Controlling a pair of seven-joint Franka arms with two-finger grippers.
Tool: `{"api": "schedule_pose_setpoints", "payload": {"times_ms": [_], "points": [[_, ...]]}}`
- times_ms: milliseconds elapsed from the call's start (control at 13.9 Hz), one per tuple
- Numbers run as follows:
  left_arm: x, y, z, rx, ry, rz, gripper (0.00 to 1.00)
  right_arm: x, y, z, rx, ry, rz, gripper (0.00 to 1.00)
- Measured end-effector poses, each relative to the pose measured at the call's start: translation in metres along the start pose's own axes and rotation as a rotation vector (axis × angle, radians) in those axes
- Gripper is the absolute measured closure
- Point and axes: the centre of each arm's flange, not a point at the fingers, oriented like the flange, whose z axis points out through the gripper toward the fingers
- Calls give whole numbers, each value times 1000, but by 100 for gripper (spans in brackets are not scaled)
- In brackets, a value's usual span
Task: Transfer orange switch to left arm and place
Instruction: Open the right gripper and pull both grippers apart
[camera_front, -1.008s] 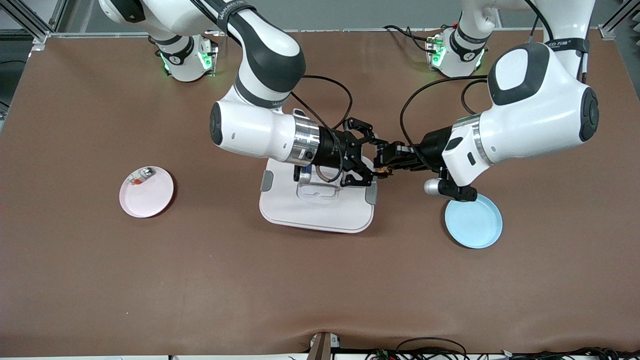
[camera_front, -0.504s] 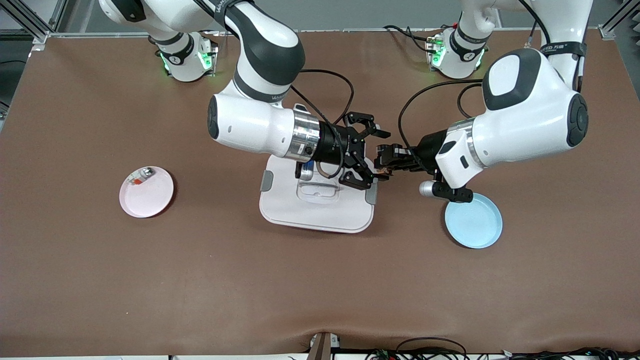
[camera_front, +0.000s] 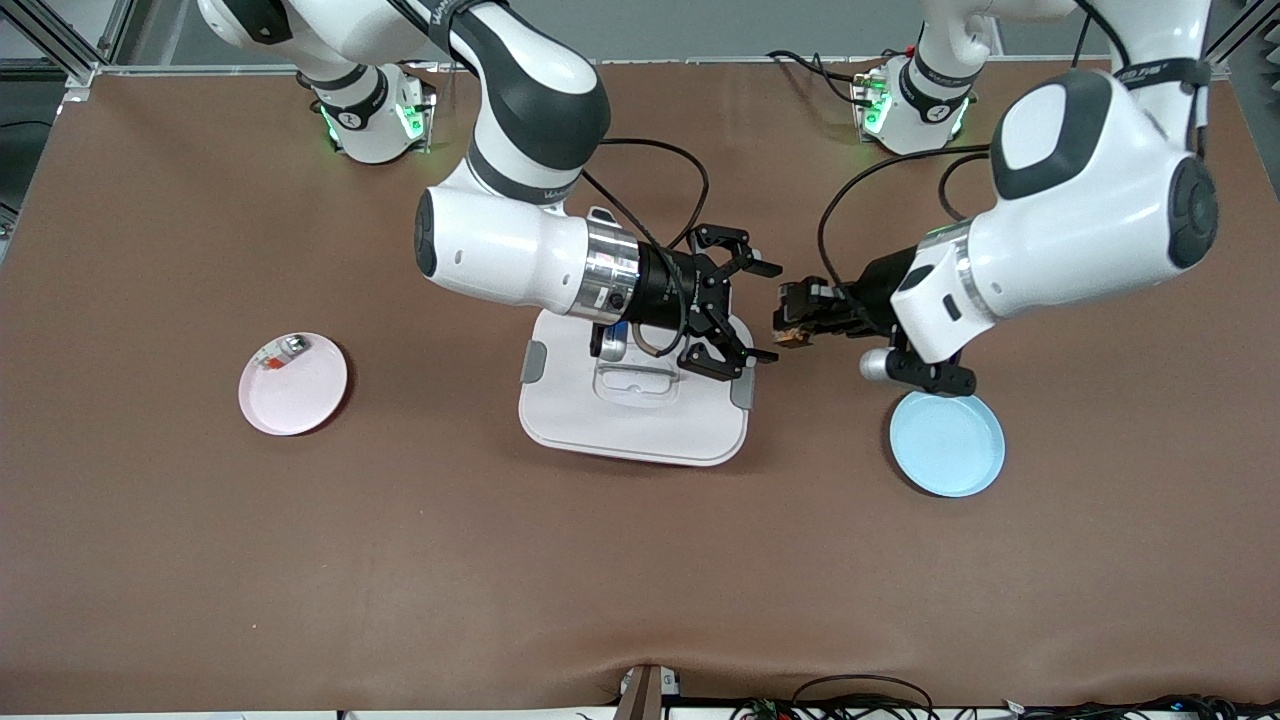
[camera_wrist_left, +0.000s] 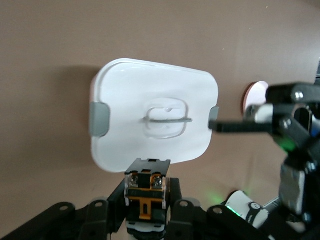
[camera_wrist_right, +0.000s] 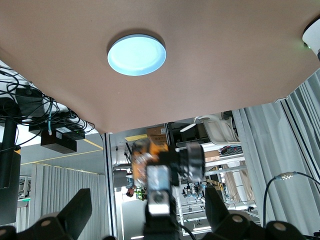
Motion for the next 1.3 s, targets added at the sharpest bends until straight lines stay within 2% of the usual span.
{"api": "schedule_pose_setpoints", "payload": {"times_ms": [288, 504, 648, 936, 1152, 1296], "points": [[-20, -18, -42, 76, -24, -5, 64, 2, -4, -4, 3, 7, -12, 0], [-39, -12, -56, 164, -34, 24, 64, 13, -18, -19, -46, 45, -71, 0], [-50, -8, -64, 213, -34, 18, 64, 29, -35, -40, -108, 99, -131, 0], [-64, -16, -80, 282, -36, -146, 64, 68, -61, -91, -281, 202, -292, 0], [-65, -34, -88, 374, -11, -291, 64, 89, -70, -135, -415, 275, -466, 0], [-63, -55, -102, 393, 3, -363, 64, 98, -66, -158, -513, 337, -618, 0]]}}
